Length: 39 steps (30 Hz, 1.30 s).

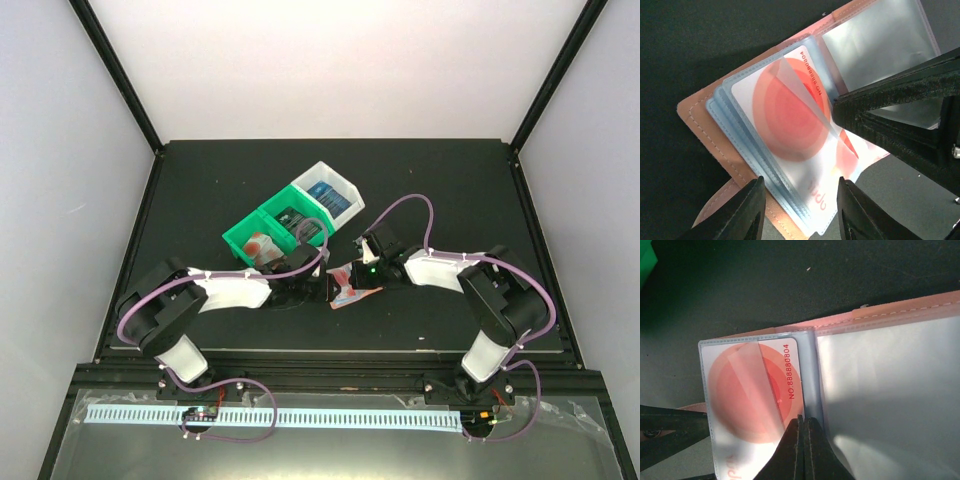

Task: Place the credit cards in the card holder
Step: Insert the credit card into the card holder.

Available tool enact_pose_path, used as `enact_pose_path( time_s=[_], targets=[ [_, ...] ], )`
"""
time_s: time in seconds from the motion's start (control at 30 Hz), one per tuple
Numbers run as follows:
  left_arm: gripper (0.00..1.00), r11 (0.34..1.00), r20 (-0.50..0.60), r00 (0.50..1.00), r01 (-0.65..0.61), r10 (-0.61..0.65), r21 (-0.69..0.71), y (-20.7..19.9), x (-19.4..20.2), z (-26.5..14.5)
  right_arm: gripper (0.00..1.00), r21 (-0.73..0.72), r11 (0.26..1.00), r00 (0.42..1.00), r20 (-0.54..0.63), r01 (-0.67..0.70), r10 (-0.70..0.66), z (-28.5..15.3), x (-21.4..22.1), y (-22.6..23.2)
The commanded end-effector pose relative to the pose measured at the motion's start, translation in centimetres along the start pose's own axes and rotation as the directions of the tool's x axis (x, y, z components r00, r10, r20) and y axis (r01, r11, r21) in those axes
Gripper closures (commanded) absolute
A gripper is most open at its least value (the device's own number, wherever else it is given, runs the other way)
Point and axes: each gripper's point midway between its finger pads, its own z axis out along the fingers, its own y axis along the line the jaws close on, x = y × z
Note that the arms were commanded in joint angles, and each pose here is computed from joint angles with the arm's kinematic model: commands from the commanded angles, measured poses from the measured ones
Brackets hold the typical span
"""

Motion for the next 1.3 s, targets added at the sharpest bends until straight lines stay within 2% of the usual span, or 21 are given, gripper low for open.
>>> enact_pose_path(
  time_s=[0.0, 0.23, 0.43, 0.67, 0.83, 1.27],
  targets=[
    [0.6, 0.998, 0.018, 1.0, 0.007, -0.008, 0.057, -1.1, -0.6, -0.1, 0.99, 0.115, 0.993, 0.996, -0.077, -0.027, 0.036, 1.6, 2.6, -3.2],
    [0.65, 0.997, 0.02, 1.0, -0.001, -0.001, 0.071, -1.5, -0.8, 0.1, 0.99, 0.113, 0.993, 0.996, -0.078, -0.029, 0.038, 1.7, 2.6, -3.2],
    [0.63, 0.997, 0.014, 1.0, 0.0, -0.002, 0.078, -1.5, -0.7, 0.3, 0.99, 0.108, 0.994, 0.997, -0.075, -0.029, 0.037, 1.6, 2.6, -3.0],
    [0.61, 0.982, -0.005, 1.0, 0.007, -0.006, 0.189, -3.7, -0.8, 0.2, 0.98, 0.062, 0.998, 0.999, -0.036, -0.022, 0.025, 0.9, 1.7, -1.9],
    [0.61, 0.964, -0.033, 0.997, 0.077, -0.071, 0.254, -4.7, -0.8, 0.4, 0.98, 0.058, 0.998, 0.998, -0.047, -0.034, 0.037, 1.2, 1.9, -1.9],
    [0.66, 0.886, -0.003, 0.964, 0.245, -0.265, 0.394, -6.4, -2.6, -1.3, 0.99, 0.061, 0.997, 0.998, -0.046, -0.05, 0.053, 1.3, 2.1, -2.1]
  ],
)
